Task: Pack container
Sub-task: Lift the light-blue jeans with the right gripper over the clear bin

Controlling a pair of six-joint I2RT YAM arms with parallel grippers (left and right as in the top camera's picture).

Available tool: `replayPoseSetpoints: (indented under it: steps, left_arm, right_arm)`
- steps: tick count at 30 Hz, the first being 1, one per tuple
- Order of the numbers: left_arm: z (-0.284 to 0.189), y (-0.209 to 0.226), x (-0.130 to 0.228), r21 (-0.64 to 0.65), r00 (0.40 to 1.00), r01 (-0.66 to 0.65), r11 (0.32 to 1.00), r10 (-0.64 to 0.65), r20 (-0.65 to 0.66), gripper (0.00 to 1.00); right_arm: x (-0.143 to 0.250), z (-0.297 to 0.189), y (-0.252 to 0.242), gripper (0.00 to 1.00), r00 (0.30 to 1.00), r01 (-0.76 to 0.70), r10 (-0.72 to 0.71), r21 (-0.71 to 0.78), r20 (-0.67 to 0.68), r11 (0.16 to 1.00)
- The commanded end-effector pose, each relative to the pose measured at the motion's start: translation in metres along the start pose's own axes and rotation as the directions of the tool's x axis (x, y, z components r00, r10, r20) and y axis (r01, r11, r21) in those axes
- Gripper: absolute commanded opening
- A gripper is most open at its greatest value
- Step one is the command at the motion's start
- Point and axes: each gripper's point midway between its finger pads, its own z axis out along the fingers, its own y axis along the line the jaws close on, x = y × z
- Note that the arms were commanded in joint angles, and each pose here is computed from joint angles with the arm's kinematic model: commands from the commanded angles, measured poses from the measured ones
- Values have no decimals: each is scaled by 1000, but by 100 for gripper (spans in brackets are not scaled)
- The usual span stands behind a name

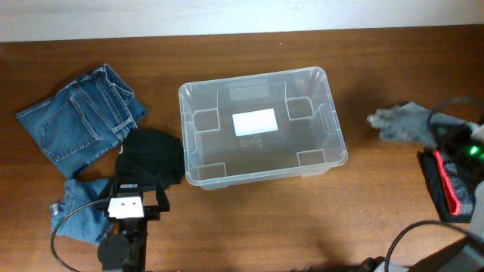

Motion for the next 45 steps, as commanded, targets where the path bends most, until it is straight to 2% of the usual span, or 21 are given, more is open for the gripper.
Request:
replayPoseSetpoints:
  steps: [1, 5, 8, 9, 13, 15, 17, 24, 29, 31, 34, 37, 45]
  left_arm:
    - [0, 1, 2, -5, 1000, -19, 1000, 19, 1, 100]
    - [0, 1, 2, -5, 1000, -19, 1000, 19, 1, 100]
    - [0, 1, 2, -5, 1000, -19, 1000, 19, 1, 100]
    - [0, 1, 2, -5, 1000, -19, 1000, 19, 1, 100]
    - [0, 1, 2, -5, 1000, -19, 1000, 19, 1, 100]
    - [0, 1, 2, -5, 1000, -19, 1000, 19, 1, 100]
    - [0, 1, 2, -5, 1000, -19, 1000, 19, 1, 100]
    - [0, 1, 2, -5, 1000, -19, 1000, 19, 1, 100]
    - [0, 1, 2, -5, 1000, -19, 1000, 19, 1, 100]
    - [0, 1, 2, -5, 1000, -19, 1000, 19, 1, 100]
    - [0, 1, 2, -5, 1000, -19, 1000, 19, 1, 100]
    - [0, 1, 2, -5, 1000, -19, 1000, 19, 1, 100]
    - [0, 1, 2, -5, 1000, -19, 1000, 19, 1, 100]
  right_arm:
    - [-42, -32, 102, 4, 944, 324, -307, -176, 118, 929]
    - [-51, -48, 174, 4, 871, 490, -459, -262, 175, 831]
    - [-42, -63, 240, 4, 761, 647, -596, -356, 257, 674]
    - [-29, -71, 273, 4, 709, 699, -643, -407, 290, 587]
    - [18, -77, 326, 4, 632, 736, -709, -528, 314, 423]
    - [39, -76, 337, 4, 604, 736, -735, -570, 308, 366]
    - [81, -69, 352, 4, 553, 713, -784, -647, 281, 271]
    - [148, -49, 359, 4, 481, 624, -859, -757, 178, 193]
    - [178, -35, 353, 4, 432, 579, -895, -796, 114, 178]
    - [193, -27, 347, 4, 392, 554, -915, -818, 92, 155]
    - [207, -16, 338, 4, 355, 528, -932, -838, 72, 137]
    - [220, 0, 333, 4, 347, 491, -937, -857, 29, 156]
    - [248, 35, 321, 4, 289, 438, -957, -889, -2, 134]
